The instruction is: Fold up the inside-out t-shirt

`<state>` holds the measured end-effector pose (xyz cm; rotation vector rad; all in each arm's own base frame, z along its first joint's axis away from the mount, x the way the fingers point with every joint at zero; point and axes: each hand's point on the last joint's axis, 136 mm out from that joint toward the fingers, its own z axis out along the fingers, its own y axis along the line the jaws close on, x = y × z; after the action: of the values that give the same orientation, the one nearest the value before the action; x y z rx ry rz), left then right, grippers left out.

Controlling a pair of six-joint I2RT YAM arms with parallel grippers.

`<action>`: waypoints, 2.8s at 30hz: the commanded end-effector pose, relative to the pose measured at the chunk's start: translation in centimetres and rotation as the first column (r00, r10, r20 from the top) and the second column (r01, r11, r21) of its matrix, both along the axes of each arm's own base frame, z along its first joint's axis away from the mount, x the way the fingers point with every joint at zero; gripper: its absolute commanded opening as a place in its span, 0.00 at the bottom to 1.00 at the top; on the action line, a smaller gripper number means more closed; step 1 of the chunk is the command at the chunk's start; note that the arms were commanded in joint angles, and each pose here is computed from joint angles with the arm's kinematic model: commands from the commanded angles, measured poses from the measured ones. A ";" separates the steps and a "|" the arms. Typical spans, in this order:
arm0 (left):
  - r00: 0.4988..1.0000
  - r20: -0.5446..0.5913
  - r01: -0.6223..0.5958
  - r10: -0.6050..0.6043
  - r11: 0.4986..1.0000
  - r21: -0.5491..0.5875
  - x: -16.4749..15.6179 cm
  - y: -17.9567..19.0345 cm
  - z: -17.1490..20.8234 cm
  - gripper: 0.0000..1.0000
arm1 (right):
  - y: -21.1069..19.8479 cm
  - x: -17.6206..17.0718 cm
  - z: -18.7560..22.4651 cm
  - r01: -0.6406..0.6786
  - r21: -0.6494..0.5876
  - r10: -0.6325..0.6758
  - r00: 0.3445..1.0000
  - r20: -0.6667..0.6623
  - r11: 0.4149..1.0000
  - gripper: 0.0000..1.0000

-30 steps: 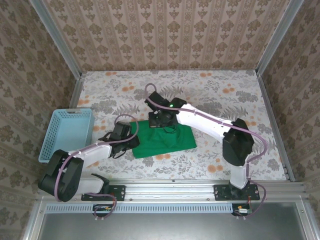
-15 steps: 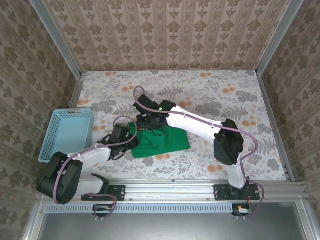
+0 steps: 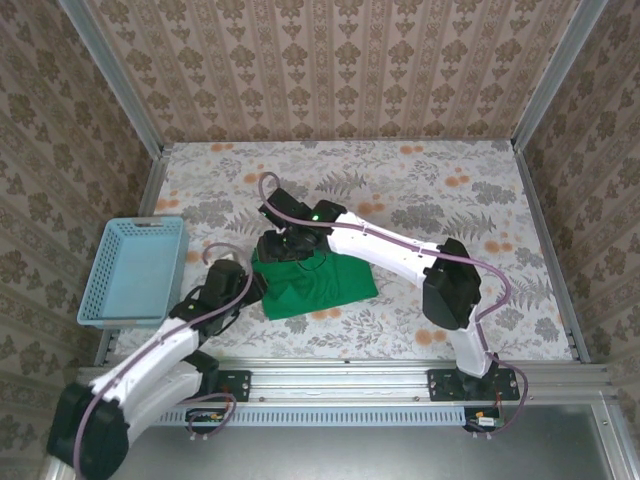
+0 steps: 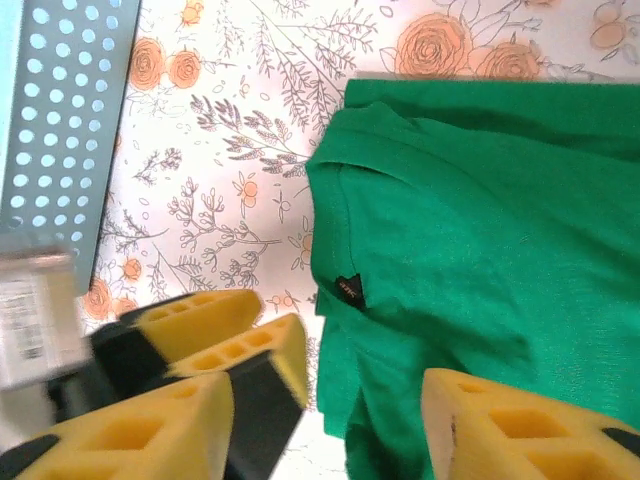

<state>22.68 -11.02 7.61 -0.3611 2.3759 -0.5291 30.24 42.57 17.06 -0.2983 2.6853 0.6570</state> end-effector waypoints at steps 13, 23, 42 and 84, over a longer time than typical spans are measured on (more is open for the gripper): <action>0.964 -0.126 0.250 -0.233 0.959 0.134 -0.1 -7.6 2.2 0.52 | -14.0 6.1 -3.3 0.180 -0.116 -0.169 0.981 0.097 0.977 0.59; 0.949 -0.259 0.224 -0.178 0.962 0.158 -1.1 -6.9 -3.6 0.27 | -13.1 7.8 -11.8 0.189 -0.220 -0.203 0.978 -0.040 0.957 0.56; 0.895 -0.226 0.404 -0.384 0.914 0.046 7.0 -10.2 -3.8 0.01 | -25.8 -2.9 -16.1 0.538 -0.209 -0.561 0.825 -0.066 0.817 0.37; 0.857 -0.195 0.507 -0.478 0.849 0.148 14.1 -14.8 -0.4 0.04 | -26.4 -8.3 -13.8 0.416 -0.250 -0.417 0.907 0.052 0.874 0.49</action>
<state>37.00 -25.96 8.06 0.2777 2.5970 -0.5291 21.66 15.73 2.21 0.2486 2.7346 0.1335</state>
